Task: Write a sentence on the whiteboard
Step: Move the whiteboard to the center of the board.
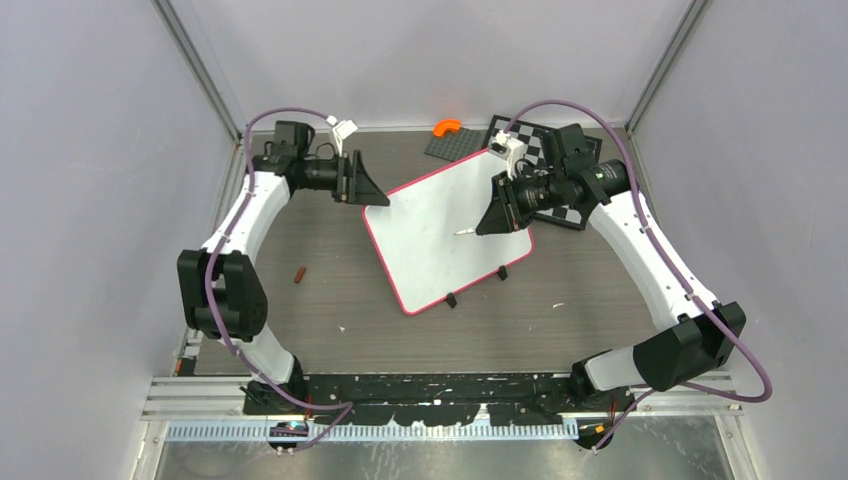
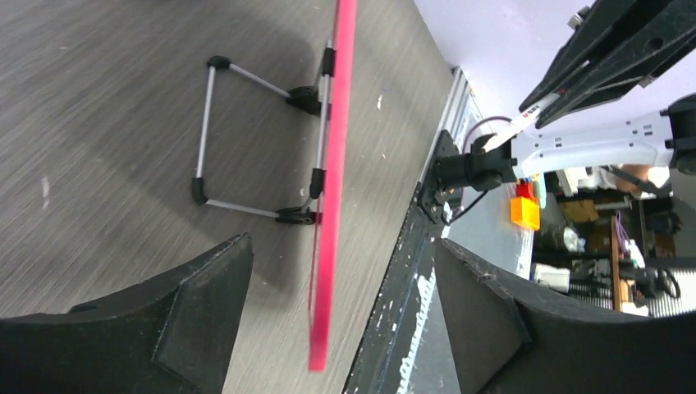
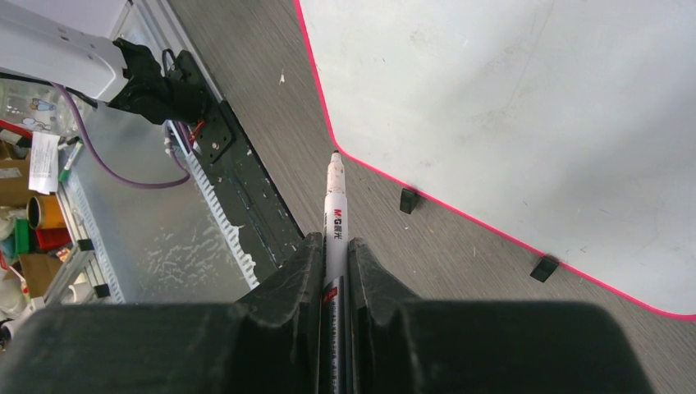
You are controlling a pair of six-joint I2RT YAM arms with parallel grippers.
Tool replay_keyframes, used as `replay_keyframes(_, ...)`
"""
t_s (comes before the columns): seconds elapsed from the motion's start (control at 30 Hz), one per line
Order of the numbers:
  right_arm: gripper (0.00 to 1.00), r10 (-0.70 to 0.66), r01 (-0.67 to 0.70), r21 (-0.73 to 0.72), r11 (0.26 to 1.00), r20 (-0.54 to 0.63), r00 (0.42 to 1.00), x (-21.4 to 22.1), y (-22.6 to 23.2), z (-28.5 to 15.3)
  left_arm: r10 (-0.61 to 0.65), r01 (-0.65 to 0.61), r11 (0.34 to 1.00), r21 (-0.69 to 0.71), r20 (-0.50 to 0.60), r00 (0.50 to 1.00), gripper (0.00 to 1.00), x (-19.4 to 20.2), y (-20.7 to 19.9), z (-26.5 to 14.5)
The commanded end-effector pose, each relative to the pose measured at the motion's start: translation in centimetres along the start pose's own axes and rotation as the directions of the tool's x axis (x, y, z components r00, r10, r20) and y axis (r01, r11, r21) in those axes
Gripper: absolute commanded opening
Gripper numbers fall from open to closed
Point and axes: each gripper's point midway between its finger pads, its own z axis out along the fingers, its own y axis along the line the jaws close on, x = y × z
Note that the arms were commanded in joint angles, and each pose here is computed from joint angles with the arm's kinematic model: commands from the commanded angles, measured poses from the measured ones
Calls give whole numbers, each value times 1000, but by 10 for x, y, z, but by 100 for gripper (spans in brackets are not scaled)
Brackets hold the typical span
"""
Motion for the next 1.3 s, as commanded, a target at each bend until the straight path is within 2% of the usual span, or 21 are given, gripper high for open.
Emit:
replay_keyframes(0.0, 0, -71, 72, -11, 997, 64, 995, -19, 13, -10, 37, -37, 996, 78, 5, 999, 79, -6, -15, 20)
replay_keyframes(0.23, 0, -62, 63, -17, 998, 58, 996, -16, 13, -9, 42, -28, 993, 111, -121, 992, 36, 16, -15, 41)
replay_keyframes(0.5, 0, -33, 35, -42, 999, 54, 998, -6, 19, -10, 48, -11, 990, 141, -264, 963, 0, 48, -25, 56)
replay_keyframes(0.73, 0, -27, 30, -50, 998, 53, 998, 6, 26, -8, 84, -25, 986, 162, -368, 926, 0, 77, -49, 65)
replay_keyframes(0.9, 0, -51, 52, -49, 997, 35, 998, 16, 32, -3, 30, 12, 993, 116, -356, 934, 0, 83, -48, 73)
replay_keyframes(1.0, 0, -78, 79, -35, 996, 28, 997, 20, 36, -1, 31, -6, 997, 74, -339, 940, 0, 83, -48, 74)
replay_keyframes(1.07, 0, -94, 95, -28, 995, 27, 995, 20, 39, 1, 31, -12, 998, 62, -319, 947, 10, 82, -52, 71)
replay_keyframes(1.13, 0, -112, 113, -17, 993, 26, 993, 18, 41, 3, 46, -31, 998, 55, -303, 952, 26, 79, -57, 67)
replay_keyframes(1.27, 0, -158, 158, 7, 987, 22, 987, 14, 44, 7, 81, -75, 997, 33, -267, 960, 41, 71, -68, 53)
